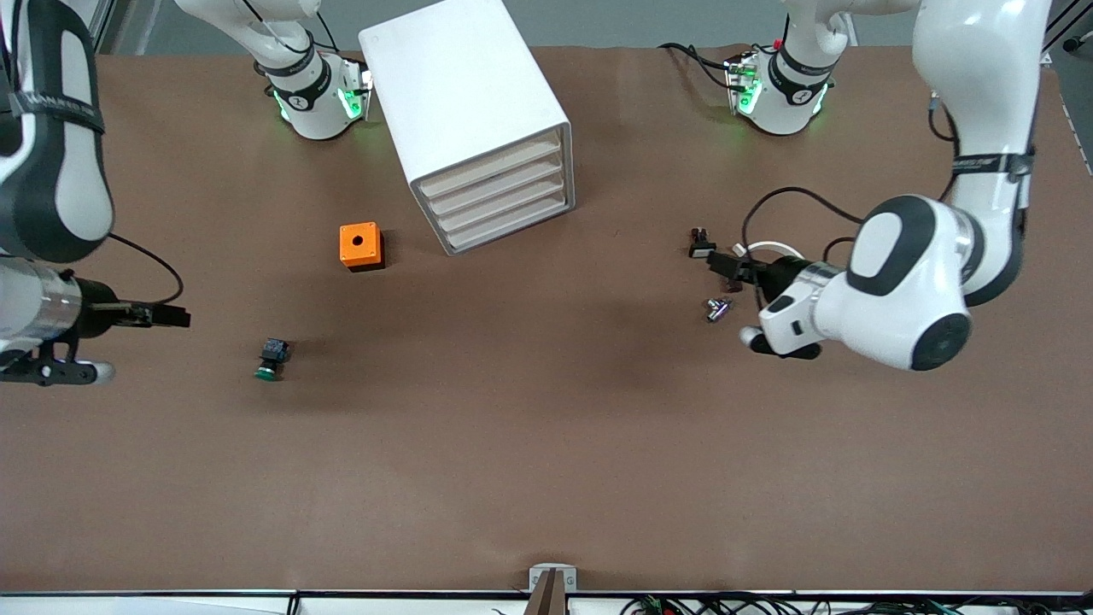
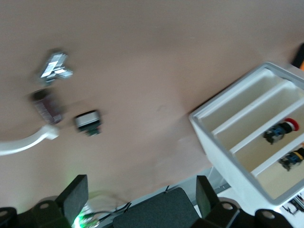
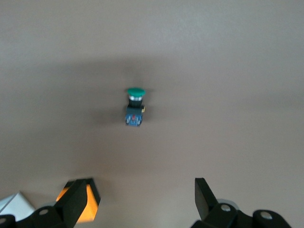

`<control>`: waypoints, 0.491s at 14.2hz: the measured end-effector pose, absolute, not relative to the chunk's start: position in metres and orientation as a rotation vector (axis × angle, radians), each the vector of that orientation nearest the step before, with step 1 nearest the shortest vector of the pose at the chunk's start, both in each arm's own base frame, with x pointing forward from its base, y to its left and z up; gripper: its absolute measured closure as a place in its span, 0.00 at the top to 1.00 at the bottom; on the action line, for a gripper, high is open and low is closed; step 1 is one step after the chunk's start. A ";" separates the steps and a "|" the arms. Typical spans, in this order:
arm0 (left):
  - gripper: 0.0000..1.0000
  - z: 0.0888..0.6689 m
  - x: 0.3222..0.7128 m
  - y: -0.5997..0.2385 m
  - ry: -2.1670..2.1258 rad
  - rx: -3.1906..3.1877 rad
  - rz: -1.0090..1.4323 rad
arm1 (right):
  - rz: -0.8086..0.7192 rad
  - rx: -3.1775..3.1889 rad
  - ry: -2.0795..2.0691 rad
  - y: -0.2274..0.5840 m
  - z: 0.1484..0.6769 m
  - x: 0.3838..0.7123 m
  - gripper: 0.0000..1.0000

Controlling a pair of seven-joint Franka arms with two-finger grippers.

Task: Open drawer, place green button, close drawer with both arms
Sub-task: 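Reach the right gripper to the green button while the left gripper approaches the drawer, then grasp the green button with the right gripper while the left gripper grips the drawer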

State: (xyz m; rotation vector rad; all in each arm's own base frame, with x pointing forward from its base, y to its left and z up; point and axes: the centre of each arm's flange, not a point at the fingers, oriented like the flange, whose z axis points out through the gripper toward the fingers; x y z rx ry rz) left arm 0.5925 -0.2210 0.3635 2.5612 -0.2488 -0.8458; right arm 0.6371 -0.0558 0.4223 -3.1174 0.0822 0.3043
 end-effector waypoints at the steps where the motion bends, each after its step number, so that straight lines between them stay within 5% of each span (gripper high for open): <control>1: 1.00 0.358 0.589 -0.242 -0.286 2.525 -0.834 | 0.270 -3.122 0.083 -0.056 0.405 0.637 1.00; 7: 1.00 0.301 0.569 -0.318 -0.567 2.237 -0.690 | 0.106 -3.136 0.195 -0.036 0.313 0.620 1.00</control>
